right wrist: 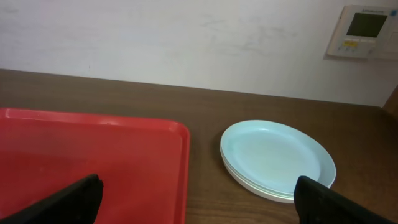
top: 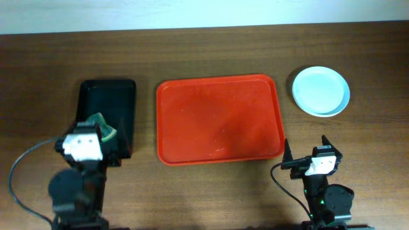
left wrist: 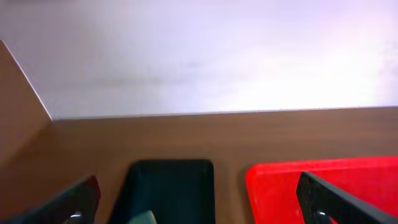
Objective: Clean dirty plates on tray and stack at the side
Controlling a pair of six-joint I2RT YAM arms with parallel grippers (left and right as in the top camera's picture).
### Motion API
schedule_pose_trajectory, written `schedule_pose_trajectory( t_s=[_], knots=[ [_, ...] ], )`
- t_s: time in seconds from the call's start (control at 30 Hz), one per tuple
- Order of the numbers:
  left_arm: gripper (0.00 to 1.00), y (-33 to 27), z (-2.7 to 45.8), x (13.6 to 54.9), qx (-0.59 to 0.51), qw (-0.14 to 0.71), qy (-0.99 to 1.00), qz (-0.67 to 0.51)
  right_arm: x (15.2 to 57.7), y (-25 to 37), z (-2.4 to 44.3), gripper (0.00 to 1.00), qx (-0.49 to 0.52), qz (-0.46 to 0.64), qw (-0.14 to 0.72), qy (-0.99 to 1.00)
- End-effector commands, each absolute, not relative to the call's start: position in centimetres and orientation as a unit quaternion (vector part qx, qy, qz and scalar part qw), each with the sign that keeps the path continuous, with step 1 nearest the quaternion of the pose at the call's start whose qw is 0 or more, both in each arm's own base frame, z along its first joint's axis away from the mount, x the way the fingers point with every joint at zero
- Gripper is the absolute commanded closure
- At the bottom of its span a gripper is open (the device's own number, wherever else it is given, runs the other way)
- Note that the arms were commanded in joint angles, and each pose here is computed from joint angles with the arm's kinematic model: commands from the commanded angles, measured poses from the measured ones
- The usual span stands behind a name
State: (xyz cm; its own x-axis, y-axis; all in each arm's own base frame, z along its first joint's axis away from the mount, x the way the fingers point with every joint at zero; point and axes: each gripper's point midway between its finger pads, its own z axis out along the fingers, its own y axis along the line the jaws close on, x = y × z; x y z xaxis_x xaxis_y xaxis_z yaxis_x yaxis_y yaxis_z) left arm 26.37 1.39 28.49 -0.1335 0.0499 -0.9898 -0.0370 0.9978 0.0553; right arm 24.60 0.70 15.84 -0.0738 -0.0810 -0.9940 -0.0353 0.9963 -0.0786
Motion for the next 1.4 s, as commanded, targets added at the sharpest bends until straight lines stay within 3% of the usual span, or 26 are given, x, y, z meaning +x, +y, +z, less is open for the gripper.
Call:
schedule_pose_trajectory(
  t_s=[0.0, 0.47, 0.77, 1.37],
  knots=[
    [0.01, 0.9, 26.6, 25.9, 0.029, 0.653, 0.756, 0.035, 24.6, 0.4, 15.5, 0.02, -0.032, -0.019, 0.678, 0.734],
    [0.01, -0.6, 21.5, 24.2, 0.059, 0.745, 0.663, 0.035, 24.6, 0.4, 15.5, 0.01, -0.032, -0.019, 0.678, 0.734],
    [0.01, 3.5, 16.0, 24.3, -0.103, 0.683, 0.722, 0.038, 24.6, 0.4, 15.5, 0.01, -0.032, -0.019, 0.678, 0.734],
    [0.01, 1.7, 15.7, 24.5, -0.013, 0.677, 0.734, 0.050, 24.6, 0.4, 15.5, 0.01, -0.032, -0.019, 0.678, 0.734]
  ],
)
